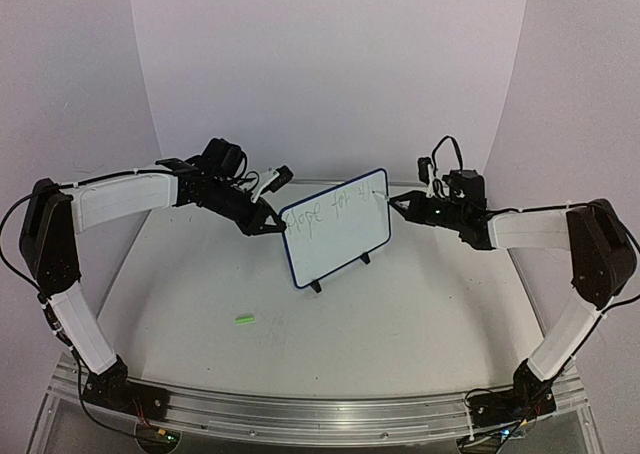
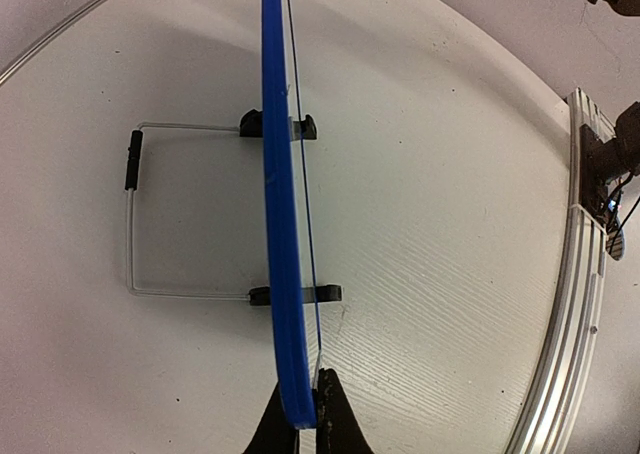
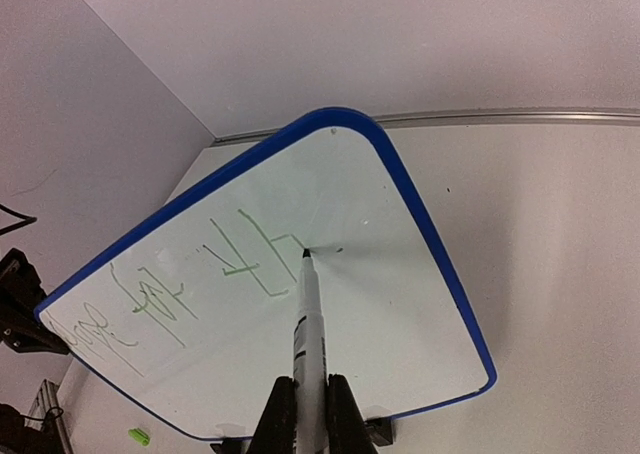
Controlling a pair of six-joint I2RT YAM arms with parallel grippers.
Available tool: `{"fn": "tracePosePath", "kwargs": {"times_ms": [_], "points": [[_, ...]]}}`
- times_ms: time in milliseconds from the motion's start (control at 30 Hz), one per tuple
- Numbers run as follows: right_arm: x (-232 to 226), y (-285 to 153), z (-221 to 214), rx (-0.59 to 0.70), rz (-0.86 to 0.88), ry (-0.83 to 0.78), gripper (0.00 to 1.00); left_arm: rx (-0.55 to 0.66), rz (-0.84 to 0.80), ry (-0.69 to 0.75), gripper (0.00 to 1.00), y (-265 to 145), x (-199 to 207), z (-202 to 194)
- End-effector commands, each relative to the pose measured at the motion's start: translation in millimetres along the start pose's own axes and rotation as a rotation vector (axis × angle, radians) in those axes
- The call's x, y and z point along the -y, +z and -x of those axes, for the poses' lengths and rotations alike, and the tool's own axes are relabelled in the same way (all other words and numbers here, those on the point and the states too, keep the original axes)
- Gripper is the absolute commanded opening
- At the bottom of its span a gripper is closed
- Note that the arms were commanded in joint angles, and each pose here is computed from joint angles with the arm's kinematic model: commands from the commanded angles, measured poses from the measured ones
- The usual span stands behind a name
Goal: Write a sentence on the whiteboard
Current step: Write on the whiteboard with the whiteboard marker without the cap.
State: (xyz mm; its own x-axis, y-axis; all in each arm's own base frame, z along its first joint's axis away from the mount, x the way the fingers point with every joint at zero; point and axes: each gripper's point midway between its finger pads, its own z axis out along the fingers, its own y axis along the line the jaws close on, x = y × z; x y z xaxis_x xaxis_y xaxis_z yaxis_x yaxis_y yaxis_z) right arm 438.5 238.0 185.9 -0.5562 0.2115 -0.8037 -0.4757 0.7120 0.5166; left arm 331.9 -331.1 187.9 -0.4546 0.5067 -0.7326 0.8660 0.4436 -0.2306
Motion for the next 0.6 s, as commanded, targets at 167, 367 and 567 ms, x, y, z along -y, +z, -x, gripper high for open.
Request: {"fn": "tracePosePath", "kwargs": {"times_ms": [167,367,567], "points": [[8,4,-14,-0.021,-0.016,0.016,0.00,-0.081,0.024,-0.008,0.00,7,-6,-20],[6,1,-14,-0.017,-0.015,0.018,0.00,-0.082,0.026,-0.008,0.00,7,-6,-20],[1,-12,-5,0.017,-0.023,0.004,0.00,-0.080,0.028,-0.007,0.00,7,-6,-20]]}}
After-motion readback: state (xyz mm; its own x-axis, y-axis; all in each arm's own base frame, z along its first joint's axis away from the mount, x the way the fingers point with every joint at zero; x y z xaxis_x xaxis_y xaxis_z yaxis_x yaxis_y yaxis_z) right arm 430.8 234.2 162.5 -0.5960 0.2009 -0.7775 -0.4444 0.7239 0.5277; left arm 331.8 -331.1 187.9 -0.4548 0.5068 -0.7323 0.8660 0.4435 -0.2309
